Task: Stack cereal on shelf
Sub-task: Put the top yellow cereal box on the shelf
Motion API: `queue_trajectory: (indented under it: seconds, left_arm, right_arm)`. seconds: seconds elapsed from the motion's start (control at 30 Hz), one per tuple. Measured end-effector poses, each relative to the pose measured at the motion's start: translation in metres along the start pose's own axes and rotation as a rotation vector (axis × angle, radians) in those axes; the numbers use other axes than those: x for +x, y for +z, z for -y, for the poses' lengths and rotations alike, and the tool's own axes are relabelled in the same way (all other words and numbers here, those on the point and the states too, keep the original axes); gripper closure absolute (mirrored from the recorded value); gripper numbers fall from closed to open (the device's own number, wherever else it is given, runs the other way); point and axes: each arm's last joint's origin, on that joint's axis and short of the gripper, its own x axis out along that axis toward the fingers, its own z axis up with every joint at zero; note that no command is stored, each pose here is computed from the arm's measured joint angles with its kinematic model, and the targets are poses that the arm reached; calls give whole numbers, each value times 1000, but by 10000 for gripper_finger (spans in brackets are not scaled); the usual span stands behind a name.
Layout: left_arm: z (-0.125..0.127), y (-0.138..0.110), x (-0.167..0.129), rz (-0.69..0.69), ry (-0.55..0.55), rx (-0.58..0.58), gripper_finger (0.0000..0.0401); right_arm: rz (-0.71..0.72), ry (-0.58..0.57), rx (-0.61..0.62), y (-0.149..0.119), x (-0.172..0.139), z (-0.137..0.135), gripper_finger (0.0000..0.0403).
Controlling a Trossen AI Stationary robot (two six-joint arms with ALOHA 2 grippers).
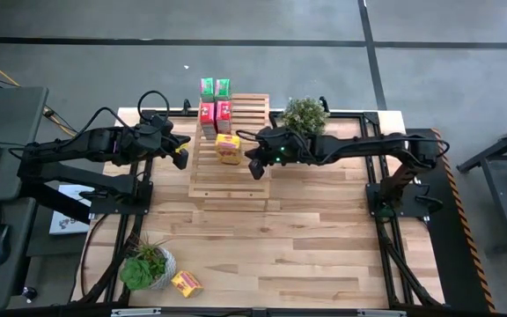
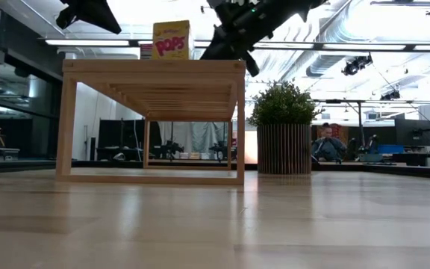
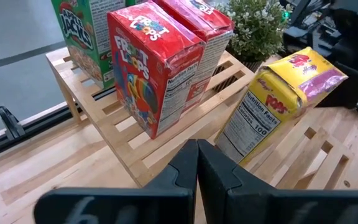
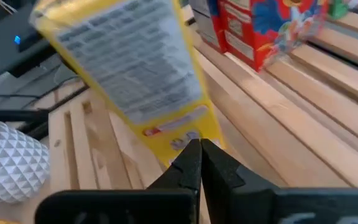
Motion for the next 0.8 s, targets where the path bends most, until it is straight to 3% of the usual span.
queue_trajectory:
  seconds: [0.43, 0.8]
  left_arm:
    - [0, -1, 0, -25, -25, 6, 401]
    - [1, -10, -1, -180, -162, 143, 401]
  right_arm:
    - [124, 88, 88, -2, 26, -7, 403]
    - [144, 130, 107, -9, 37, -15, 403]
